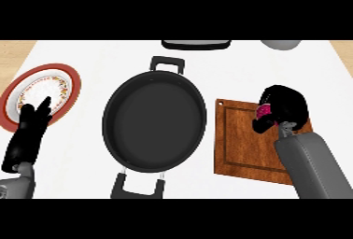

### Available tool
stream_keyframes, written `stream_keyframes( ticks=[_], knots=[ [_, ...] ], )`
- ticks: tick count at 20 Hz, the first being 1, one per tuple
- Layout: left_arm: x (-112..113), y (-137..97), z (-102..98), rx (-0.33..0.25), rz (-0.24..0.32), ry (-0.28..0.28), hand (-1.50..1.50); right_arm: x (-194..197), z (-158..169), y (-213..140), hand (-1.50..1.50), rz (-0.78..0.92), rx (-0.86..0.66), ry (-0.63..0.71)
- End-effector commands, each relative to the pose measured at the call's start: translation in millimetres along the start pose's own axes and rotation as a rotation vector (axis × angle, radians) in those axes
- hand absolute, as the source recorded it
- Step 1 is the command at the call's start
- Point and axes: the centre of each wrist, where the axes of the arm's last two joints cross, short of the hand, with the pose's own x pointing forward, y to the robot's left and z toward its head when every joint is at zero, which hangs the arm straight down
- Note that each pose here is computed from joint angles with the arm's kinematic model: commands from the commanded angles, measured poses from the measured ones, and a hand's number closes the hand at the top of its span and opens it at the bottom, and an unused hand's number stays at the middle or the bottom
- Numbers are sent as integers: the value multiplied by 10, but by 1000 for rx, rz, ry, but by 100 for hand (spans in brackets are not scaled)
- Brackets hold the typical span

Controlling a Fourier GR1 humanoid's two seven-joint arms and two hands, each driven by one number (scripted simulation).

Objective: Pick the cupcake from the cutting board and place it in the pot

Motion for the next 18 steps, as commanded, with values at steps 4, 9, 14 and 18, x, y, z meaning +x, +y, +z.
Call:
stream_keyframes(
  ticks=[4,9,14,18],
  knots=[
    [86,61,-34,22,4,8,0,-469,397,-100,150,78,16,-237],
    [-51,-19,22,13,-3,13,0,-851,958,-303,150,118,-88,-361],
    [-62,-19,54,24,-4,18,0,-735,1245,-715,150,-128,-308,-443],
    [-145,8,11,4,21,27,0,-678,1449,-1025,150,-291,-461,-602]
  ],
)
